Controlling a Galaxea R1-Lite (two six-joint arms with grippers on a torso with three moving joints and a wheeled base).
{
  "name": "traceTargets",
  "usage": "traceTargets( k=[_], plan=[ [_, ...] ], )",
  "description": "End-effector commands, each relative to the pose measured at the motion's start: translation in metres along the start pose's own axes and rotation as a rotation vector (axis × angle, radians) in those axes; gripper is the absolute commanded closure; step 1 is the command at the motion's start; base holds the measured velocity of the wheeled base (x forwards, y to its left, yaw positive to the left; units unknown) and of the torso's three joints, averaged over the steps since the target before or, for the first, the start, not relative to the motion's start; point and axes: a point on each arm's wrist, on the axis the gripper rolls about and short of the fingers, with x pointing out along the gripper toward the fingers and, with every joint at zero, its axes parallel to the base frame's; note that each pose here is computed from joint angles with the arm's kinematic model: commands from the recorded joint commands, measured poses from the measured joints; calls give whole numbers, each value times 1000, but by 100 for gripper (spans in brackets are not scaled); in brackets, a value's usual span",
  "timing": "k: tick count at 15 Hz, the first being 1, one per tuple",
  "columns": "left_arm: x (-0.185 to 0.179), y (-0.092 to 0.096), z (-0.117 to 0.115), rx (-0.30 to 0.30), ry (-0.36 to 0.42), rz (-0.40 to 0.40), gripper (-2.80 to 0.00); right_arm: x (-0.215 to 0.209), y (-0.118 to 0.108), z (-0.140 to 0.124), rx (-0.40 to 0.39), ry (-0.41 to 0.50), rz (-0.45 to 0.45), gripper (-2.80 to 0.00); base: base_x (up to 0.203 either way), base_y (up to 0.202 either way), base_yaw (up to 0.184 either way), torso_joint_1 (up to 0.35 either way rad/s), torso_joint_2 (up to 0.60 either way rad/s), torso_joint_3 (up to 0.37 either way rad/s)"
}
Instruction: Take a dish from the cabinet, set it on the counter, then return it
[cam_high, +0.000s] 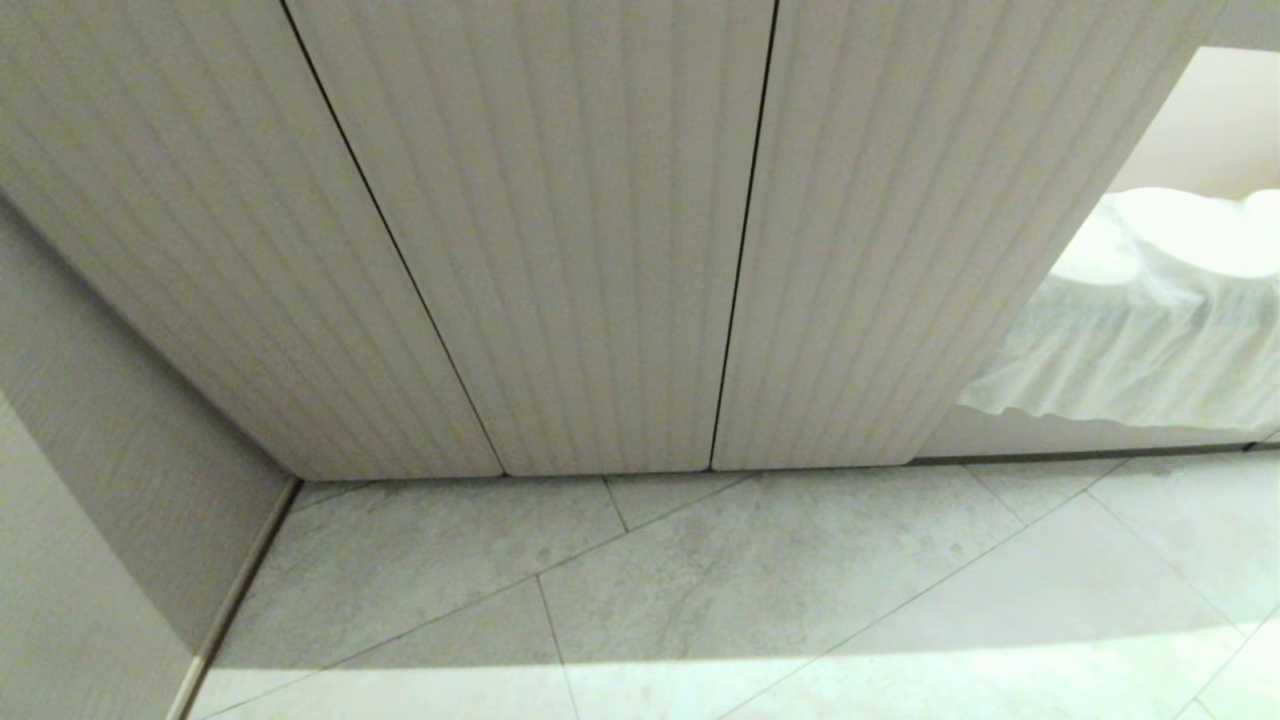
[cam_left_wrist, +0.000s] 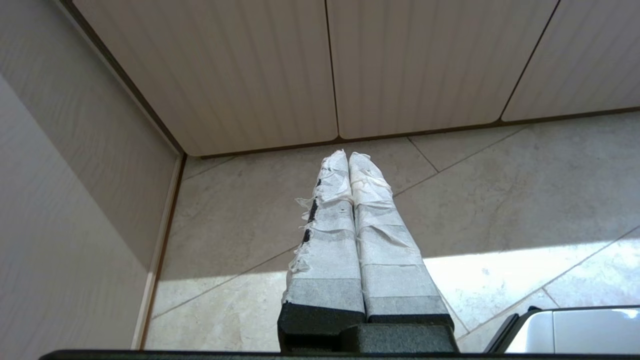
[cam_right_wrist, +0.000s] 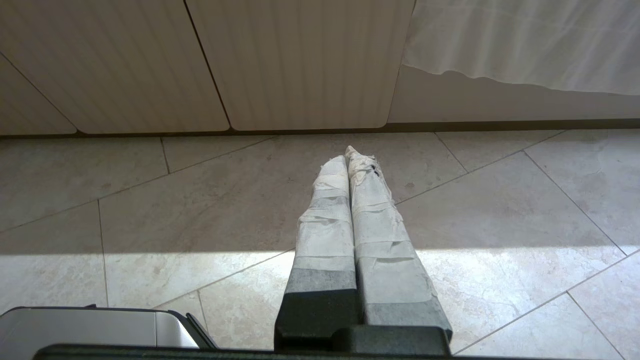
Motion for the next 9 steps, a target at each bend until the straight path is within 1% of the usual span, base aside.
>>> traceTargets(
  k=[1, 9],
  plan=[
    [0, 0, 0, 1, -1, 2, 0, 0, 0, 0, 0, 0, 0, 0, 0, 0, 0, 0, 0, 0],
    [0, 0, 0, 1, 0, 1, 0, 0, 0, 0, -1, 0, 0, 0, 0, 0, 0, 0, 0, 0]
  ],
)
